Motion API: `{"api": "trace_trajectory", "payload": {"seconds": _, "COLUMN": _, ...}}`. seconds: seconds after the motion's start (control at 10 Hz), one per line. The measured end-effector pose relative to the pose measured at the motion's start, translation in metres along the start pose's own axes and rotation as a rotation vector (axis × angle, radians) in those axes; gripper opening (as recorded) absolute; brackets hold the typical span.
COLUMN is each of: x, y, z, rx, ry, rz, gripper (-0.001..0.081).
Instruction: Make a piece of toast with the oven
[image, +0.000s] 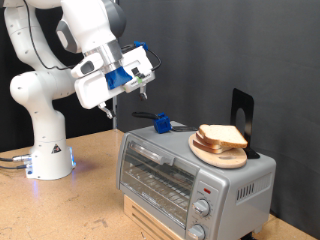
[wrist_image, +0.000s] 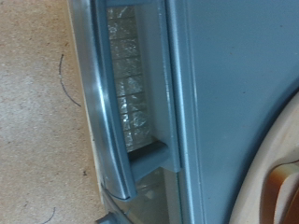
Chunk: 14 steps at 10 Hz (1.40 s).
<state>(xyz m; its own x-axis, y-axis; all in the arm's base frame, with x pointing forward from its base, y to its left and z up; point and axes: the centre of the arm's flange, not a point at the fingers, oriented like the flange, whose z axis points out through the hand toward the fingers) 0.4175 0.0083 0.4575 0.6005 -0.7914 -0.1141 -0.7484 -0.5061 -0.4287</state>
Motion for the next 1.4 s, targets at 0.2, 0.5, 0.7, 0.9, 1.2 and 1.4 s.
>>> {"api": "trace_trajectory", "payload": {"seconds": 0.2, "x": 0.004, "y": 0.012, "z": 0.011, "rx": 0.001, "ry": 0.0, "rz": 0.008, "gripper": 0.0808}}
{"api": "trace_trajectory", "payload": {"seconds": 0.5, "x": 0.009, "y": 0.032, "z": 0.056, "rx": -0.064, "ry": 0.055, "rz": 0.005, "gripper": 0.0808}}
{"api": "trace_trajectory", "payload": {"seconds": 0.7, "x": 0.011, "y": 0.04, "z": 0.086, "rx": -0.082, "ry": 0.094, "rz": 0.008, "gripper": 0.0808}}
{"api": "trace_trajectory", "payload": {"seconds": 0.9, "x": 0.01, "y": 0.041, "z": 0.101, "rx": -0.075, "ry": 0.103, "rz": 0.012, "gripper": 0.0808}}
{"api": "trace_trajectory", "payload": {"seconds": 1.2, "x": 0.021, "y": 0.046, "z": 0.097, "rx": -0.084, "ry": 0.1, "rz": -0.009, "gripper": 0.0808}}
{"api": "trace_trajectory", "payload": {"seconds": 1.4, "x": 0.039, "y": 0.06, "z": 0.09, "rx": -0.14, "ry": 0.115, "rz": -0.019, "gripper": 0.0808}}
